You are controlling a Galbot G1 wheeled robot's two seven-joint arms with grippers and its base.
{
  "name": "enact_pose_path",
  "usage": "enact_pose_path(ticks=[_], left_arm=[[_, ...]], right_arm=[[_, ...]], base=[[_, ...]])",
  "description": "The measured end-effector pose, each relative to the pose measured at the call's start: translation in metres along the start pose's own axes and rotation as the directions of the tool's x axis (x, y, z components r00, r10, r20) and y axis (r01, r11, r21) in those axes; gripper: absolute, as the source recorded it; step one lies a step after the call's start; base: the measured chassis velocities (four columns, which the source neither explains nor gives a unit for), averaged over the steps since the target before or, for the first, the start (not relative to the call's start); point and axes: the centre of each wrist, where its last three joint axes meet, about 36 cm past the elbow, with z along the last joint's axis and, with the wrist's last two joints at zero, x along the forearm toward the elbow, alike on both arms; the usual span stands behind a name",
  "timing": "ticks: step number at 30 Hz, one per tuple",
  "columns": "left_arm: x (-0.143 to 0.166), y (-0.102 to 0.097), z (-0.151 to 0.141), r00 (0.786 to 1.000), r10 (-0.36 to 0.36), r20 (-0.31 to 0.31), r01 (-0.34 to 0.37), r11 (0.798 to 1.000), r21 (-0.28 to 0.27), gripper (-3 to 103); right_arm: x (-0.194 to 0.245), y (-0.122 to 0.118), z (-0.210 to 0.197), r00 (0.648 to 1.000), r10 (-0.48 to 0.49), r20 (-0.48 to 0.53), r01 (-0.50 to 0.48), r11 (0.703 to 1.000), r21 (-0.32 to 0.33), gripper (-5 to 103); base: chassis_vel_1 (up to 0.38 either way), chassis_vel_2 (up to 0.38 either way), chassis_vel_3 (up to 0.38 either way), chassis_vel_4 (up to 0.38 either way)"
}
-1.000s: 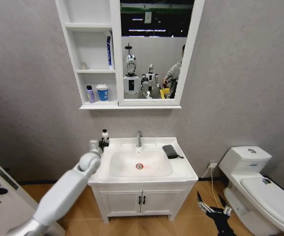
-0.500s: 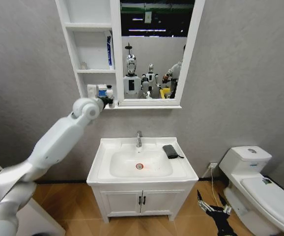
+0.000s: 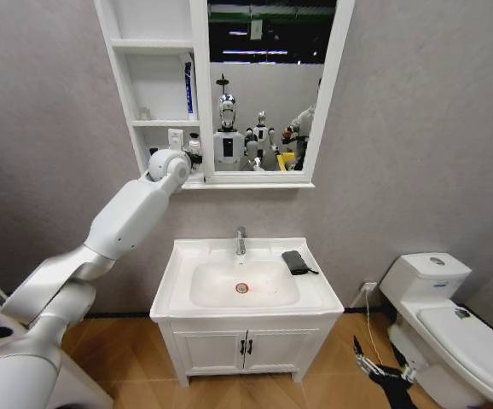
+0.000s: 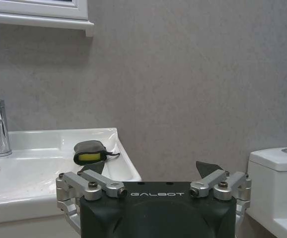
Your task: Move facial cleanser and shampoo from washbasin to cabinet, then wipe washbasin with towel.
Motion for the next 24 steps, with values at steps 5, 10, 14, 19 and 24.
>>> enact_pose_path(ticks=[5,10,14,19,24], left_arm=[[-0.011,0.000,0.000,1.000,-0.013,-0.010,0.013,1.000,0.004,28],[-0.017,-0.005,-0.002,1.000,-0.011,-0.016,0.011,1.000,0.013,28],[-0.021,-0.011,-0.003,1.000,-0.010,-0.018,0.010,1.000,0.012,28],[-0.027,-0.014,-0.002,1.000,-0.015,-0.018,0.015,1.000,0.007,28],[-0.037,-0.015,-0.005,1.000,-0.029,-0.011,0.029,1.000,0.003,28]], right_arm=[[-0.001,0.000,0.000,1.000,0.000,0.001,0.000,1.000,0.000,100],[0.000,-0.001,0.002,1.000,0.004,-0.002,-0.004,1.000,0.000,100],[0.000,-0.004,0.003,1.000,0.010,-0.003,-0.010,1.000,-0.001,100],[0.001,-0.006,0.004,1.000,0.014,-0.003,-0.014,1.000,-0.002,100],[0.003,-0.007,0.006,1.000,0.014,-0.004,-0.014,1.000,-0.003,100]], base=[[0.000,0.000,0.000,0.000],[0.000,0.000,0.000,0.000],[0.000,0.000,0.000,0.000],[0.000,0.000,0.000,0.000],[0.000,0.000,0.000,0.000]])
